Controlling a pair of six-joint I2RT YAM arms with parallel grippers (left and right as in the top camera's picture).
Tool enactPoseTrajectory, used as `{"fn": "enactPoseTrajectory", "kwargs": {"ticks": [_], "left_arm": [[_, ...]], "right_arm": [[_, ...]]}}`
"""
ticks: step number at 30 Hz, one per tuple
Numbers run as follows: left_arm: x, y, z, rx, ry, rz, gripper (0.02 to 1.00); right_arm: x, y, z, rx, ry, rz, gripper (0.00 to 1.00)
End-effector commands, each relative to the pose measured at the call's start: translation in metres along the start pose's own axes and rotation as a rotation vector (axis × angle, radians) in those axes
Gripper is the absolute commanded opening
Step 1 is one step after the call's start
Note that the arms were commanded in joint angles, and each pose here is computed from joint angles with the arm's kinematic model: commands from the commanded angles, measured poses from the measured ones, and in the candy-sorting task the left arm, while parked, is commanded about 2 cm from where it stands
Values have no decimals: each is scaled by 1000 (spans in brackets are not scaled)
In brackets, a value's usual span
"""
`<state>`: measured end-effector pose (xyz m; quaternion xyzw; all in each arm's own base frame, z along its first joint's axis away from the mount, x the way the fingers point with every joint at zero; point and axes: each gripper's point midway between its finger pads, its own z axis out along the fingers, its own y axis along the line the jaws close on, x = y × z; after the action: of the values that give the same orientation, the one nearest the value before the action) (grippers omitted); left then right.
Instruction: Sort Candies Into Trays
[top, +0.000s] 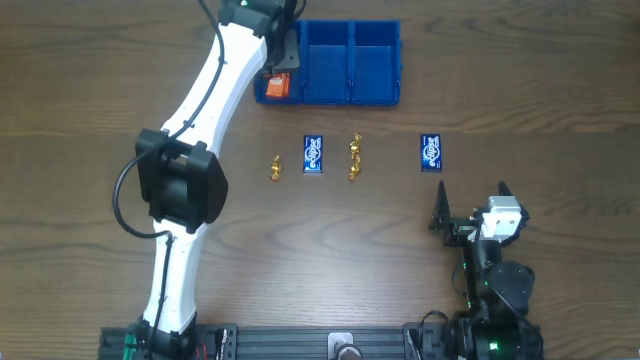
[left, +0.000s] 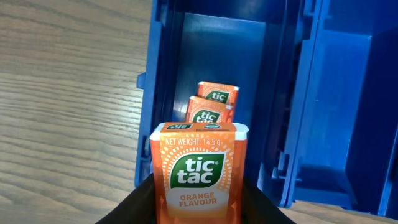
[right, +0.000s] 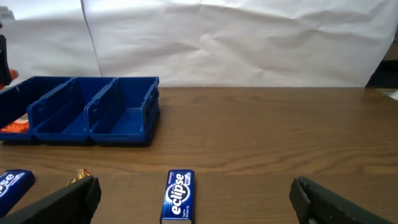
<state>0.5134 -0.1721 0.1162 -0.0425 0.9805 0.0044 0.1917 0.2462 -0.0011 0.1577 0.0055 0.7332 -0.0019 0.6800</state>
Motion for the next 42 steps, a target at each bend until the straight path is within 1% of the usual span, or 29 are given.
{"fn": "enactPoseTrajectory", "kwargs": {"ticks": [1,11,12,13,15,17,19,21,24,26,29,31,34,36,38,42], "left_arm": [[4,-2,15,16,25,19,297],[0,-2,20,21,16,17,332],[0,-2,20,22,14,17,338],[-1,-3,20,23,12,18,364],[-1,-3,20,23,11,18,461],[-1,-2,20,22,11,17,665],[-2,0,21,20,12,13,901],[-3,3,21,22,14,7,998],[-6,4,14,44,8,-7,998],[-17,4,-16,67,-43,-18,998],[-39,6,-99,136,-197,-47,998],[-38,19,-150,180,-315,-65,998],[-19,36,-193,235,-465,-75,1000],[-1,47,-210,257,-533,-83,1000],[28,66,-226,256,-607,-75,1000],[77,103,-241,229,-714,-35,1000]], "right_arm": [[1,-2,0,10,0,-15,998],[1,-2,0,9,0,-15,998],[1,-2,0,10,0,-15,998],[1,-2,0,9,0,-15,998],[1,-2,0,9,0,-15,998],[1,-2,0,9,0,-15,998],[1,-2,0,9,0,-15,998],[1,-2,0,10,0,-15,998],[1,-2,0,10,0,-15,998],[1,-2,0,10,0,-15,998],[1,-2,0,10,0,-15,998],[1,-2,0,10,0,-15,998],[1,-2,0,10,0,-15,998],[1,-2,0,10,0,-15,998],[1,-2,0,9,0,-15,998],[1,-2,0,10,0,-15,998]]}}
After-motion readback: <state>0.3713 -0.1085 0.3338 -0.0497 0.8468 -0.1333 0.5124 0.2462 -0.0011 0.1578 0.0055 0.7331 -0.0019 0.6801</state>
